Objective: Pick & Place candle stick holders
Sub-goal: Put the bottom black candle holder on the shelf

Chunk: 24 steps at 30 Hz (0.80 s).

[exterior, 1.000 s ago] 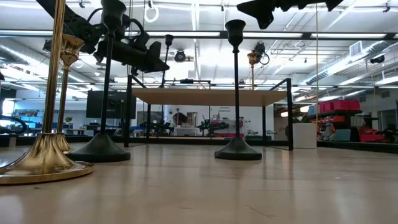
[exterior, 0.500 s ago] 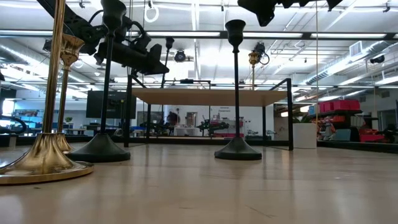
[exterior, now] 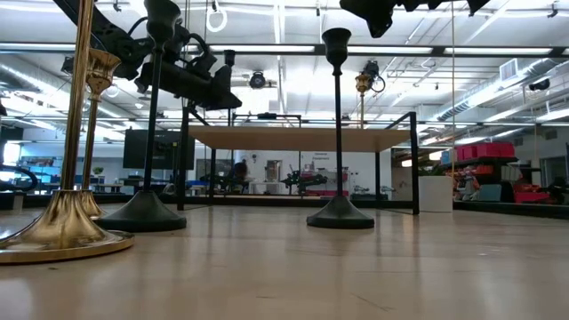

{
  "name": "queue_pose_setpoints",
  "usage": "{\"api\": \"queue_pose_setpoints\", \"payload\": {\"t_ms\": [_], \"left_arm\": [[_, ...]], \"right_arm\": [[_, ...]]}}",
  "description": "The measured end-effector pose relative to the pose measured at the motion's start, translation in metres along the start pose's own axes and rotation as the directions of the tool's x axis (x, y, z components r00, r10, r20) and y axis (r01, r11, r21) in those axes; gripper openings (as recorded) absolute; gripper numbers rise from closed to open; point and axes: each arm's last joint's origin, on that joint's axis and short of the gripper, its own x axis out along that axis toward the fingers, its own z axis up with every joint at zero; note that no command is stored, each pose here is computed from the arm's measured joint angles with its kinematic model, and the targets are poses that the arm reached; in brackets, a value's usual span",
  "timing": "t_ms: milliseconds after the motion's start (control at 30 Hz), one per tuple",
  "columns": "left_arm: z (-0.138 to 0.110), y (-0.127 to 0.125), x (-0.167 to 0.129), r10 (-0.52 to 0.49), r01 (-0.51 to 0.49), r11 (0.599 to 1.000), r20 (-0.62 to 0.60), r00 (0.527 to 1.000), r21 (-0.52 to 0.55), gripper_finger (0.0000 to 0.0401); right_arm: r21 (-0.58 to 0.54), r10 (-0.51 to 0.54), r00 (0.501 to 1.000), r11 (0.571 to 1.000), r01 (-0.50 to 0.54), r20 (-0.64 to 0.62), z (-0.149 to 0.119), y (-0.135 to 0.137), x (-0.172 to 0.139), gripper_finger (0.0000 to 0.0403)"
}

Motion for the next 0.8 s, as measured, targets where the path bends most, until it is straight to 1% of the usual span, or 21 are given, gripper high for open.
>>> {"api": "queue_pose_setpoints", "payload": {"t_ms": [167, 267, 433, 500, 600, 800], "left_arm": [[-0.0017, 0.0002, 0.0000, 0.009, -0.009, 1.000, -0.016, 1.000, 0.000, 0.0049], [-0.0018, 0.0006, -0.0001, 0.019, -0.019, 1.000, -0.018, 1.000, -0.020, 0.0050], [-0.0013, 0.0009, -0.0004, 0.033, -0.034, 0.999, -0.015, 0.999, -0.014, 0.0051], [-0.0002, 0.0010, -0.0008, 0.036, -0.036, 0.999, -0.009, 0.999, -0.003, 0.0058], [-0.0003, 0.0009, -0.0008, 0.035, -0.035, 0.999, -0.010, 0.999, 0.008, 0.0086], [-0.0002, -0.0002, -0.0008, -0.006, 0.006, 1.000, -0.009, 1.000, 0.005, 0.0168]], "right_arm": [[0.001, 0.000, 1.000, 1.000, 0.000, -0.001, -0.0001, 0.0000, 0.0001, 0.0304], [0.000, 0.000, 1.000, 1.000, 0.000, -0.001, -0.0001, 0.0000, 0.0001, 0.0304], [0.001, 0.000, 1.000, 1.000, 0.000, -0.001, -0.0002, 0.0000, 0.0001, 0.0304], [0.002, 0.000, 1.000, 1.000, 0.000, -0.004, -0.0005, 0.0000, 0.0001, 0.0304], [0.002, 0.000, 1.000, 1.000, 0.000, -0.005, -0.0006, 0.0000, 0.0001, 0.0304], [0.002, -0.001, 1.000, 1.000, 0.001, -0.005, -0.0005, 0.0000, 0.0001, 0.0304]]}}
